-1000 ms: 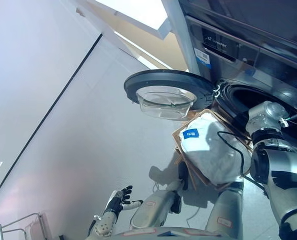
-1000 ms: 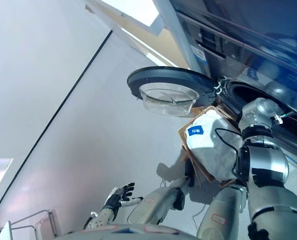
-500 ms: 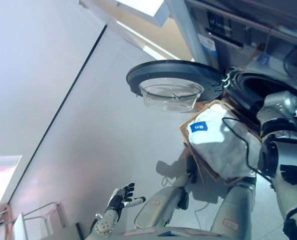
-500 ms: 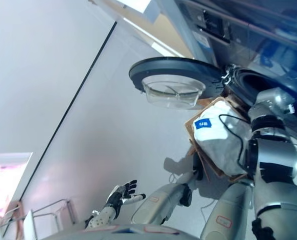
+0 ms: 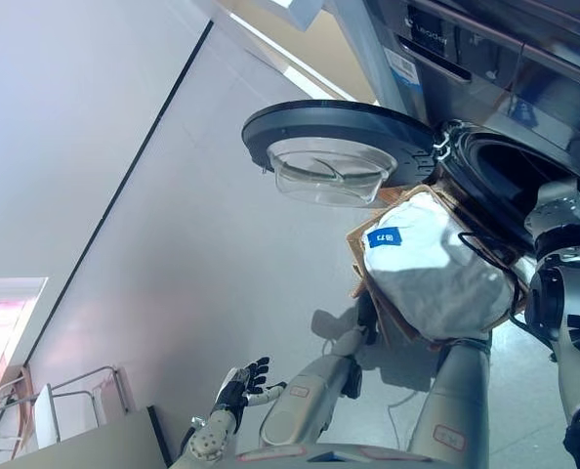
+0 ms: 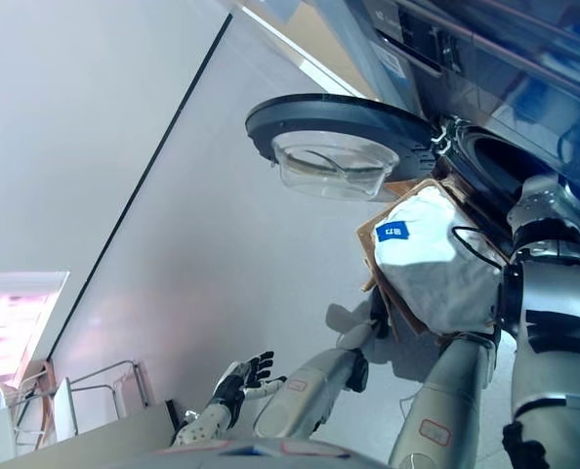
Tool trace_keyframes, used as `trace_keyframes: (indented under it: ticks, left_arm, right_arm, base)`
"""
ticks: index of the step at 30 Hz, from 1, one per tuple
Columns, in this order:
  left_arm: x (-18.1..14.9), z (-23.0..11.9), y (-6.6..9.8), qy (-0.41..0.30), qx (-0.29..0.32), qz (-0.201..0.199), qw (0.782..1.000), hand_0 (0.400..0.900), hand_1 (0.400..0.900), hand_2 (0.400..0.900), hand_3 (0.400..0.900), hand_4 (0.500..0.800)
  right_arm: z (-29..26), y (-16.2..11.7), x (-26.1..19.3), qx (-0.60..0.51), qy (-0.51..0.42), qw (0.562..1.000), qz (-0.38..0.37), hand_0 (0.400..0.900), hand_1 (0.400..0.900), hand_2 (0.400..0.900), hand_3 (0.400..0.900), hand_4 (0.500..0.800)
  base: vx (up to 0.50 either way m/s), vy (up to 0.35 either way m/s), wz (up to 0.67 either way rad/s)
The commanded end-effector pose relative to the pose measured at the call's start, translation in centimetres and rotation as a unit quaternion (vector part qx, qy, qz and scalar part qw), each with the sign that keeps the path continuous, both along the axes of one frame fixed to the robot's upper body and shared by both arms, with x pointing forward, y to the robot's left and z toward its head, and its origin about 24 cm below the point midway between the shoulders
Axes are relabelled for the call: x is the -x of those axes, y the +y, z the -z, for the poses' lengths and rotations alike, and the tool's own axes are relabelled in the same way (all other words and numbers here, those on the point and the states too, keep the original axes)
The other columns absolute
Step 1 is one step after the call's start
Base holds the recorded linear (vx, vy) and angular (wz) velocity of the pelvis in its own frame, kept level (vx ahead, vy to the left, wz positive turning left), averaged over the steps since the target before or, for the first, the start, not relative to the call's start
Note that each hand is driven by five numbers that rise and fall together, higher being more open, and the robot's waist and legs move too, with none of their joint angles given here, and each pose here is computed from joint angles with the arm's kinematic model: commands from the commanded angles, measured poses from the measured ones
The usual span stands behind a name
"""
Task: Put the clothes in the basket into the washing machine.
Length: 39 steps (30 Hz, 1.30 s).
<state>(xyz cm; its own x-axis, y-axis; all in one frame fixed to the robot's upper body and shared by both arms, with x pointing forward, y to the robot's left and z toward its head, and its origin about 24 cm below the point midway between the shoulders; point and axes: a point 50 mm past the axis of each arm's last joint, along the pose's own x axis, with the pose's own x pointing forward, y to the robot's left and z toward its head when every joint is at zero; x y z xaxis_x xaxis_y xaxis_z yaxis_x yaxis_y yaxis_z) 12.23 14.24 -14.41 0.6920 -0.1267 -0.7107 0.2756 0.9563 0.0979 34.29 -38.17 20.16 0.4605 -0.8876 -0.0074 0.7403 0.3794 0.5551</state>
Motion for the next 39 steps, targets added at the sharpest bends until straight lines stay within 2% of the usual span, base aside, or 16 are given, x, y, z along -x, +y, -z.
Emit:
trace_keyframes:
  ticks: [1, 5, 12, 21, 27, 31, 34, 39]
  left_arm:
    - [-0.4, 0.3, 1.0, 0.009, -0.020, -0.011, 1.000, 0.900, 0.900, 0.900, 0.900, 0.800]
    - [-0.5, 0.4, 1.3, 0.016, -0.029, -0.008, 0.999, 0.900, 0.900, 0.900, 0.900, 0.800]
    - [-0.5, 0.7, 2.3, 0.030, -0.047, -0.014, 0.998, 0.900, 0.900, 0.900, 0.900, 0.800]
    - [0.0, 0.8, 4.9, 0.051, -0.076, -0.041, 0.995, 0.900, 0.900, 0.900, 0.900, 0.800]
    - [0.8, 0.9, 6.4, 0.068, -0.089, -0.050, 0.992, 0.900, 0.900, 0.900, 0.900, 0.800]
    - [1.5, 1.2, 6.6, 0.083, -0.097, -0.043, 0.991, 0.900, 0.900, 0.900, 0.900, 0.800]
    - [2.1, 1.4, 6.5, 0.093, -0.096, -0.041, 0.990, 0.900, 0.900, 0.900, 0.900, 0.800]
    - [3.2, 1.7, 6.8, 0.115, -0.101, -0.045, 0.987, 0.900, 0.900, 0.900, 0.900, 0.800]
  right_arm:
    - [-6.9, 0.0, 0.0, 0.110, -0.062, 0.992, -0.013, 0.900, 0.900, 0.900, 0.900, 0.800]
    - [-4.1, -0.2, -0.3, 0.125, 0.038, 0.991, -0.028, 0.900, 0.900, 0.900, 0.900, 0.800]
    - [2.4, 0.9, -0.8, 0.132, 0.155, 0.975, -0.089, 0.900, 0.900, 0.900, 0.900, 0.800]
    - [14.7, 4.1, 1.7, 0.090, 0.305, 0.929, -0.190, 0.900, 0.900, 0.900, 0.900, 0.800]
    - [23.1, 6.7, 6.5, 0.050, 0.405, 0.878, -0.249, 0.900, 0.900, 0.900, 0.900, 0.800]
    - [28.8, 8.7, 12.1, 0.009, 0.489, 0.824, -0.286, 0.900, 0.900, 0.900, 0.900, 0.800]
    - [31.3, 9.6, 15.8, -0.017, 0.528, 0.795, -0.300, 0.900, 0.900, 0.900, 0.900, 0.800]
    - [34.2, 11.5, 21.1, -0.006, 0.603, 0.715, -0.353, 0.900, 0.900, 0.900, 0.900, 0.800]
  base:
    - [0.007, 0.006, -0.06]
    - [-0.004, -0.001, -0.05]
    - [0.003, -0.006, -0.04]
    - [0.041, -0.013, -0.12]
    - [0.043, -0.004, -0.19]
    - [0.072, -0.003, -0.10]
    - [0.064, 0.002, 0.01]
    - [0.042, -0.001, 0.00]
